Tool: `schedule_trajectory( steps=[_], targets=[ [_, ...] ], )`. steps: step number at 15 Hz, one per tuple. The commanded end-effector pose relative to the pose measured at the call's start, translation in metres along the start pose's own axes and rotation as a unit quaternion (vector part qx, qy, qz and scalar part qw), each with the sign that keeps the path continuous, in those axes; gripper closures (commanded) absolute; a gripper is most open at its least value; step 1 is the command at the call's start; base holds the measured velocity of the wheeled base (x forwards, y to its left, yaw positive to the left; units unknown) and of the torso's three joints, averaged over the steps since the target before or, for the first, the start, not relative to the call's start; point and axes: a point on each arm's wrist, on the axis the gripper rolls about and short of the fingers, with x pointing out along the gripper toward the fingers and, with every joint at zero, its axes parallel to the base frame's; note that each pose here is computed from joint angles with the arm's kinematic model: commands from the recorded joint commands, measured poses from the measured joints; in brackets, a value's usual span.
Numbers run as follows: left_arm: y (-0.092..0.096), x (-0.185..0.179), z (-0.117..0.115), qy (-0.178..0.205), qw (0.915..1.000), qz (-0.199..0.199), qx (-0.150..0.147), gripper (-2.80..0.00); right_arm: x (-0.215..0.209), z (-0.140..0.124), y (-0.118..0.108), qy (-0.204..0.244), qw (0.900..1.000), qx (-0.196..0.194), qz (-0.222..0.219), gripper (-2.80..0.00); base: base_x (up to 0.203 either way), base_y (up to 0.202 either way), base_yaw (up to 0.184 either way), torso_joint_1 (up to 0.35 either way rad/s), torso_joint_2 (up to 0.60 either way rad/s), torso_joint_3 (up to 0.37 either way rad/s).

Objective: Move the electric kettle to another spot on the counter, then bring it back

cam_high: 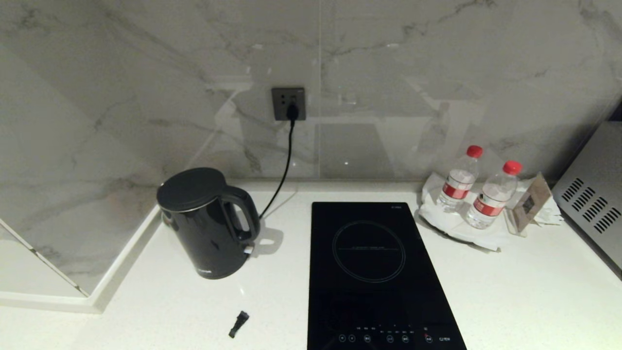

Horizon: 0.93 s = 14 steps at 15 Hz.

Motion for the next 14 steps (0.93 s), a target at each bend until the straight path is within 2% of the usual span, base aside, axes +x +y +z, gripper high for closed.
schedule_trajectory(
  steps=[1, 11, 14],
  targets=[
    [0.0000, 0.0003, 0.0001, 0.002, 1.0000, 0.001, 0.000, -2.80, 0.0000, 0.0000, 0.0000, 0.000, 1.000, 0.000, 0.000, 0.00, 0.000, 0.000, 0.000, 0.000, 0.00, 0.000],
    [0.0001, 0.0005, -0.0001, 0.000, 1.0000, 0.003, -0.007, -2.80, 0.0000, 0.0000, 0.0000, -0.001, 1.000, 0.000, 0.000, 0.00, 0.000, 0.000, 0.000, 0.000, 0.00, 0.000],
    [0.0002, 0.0004, 0.0004, -0.001, 0.9996, 0.003, -0.028, -2.80, 0.0000, 0.0000, 0.0000, 0.000, 1.000, 0.000, 0.000, 0.00, 0.000, 0.000, 0.000, -0.001, 0.00, 0.110]
  ],
)
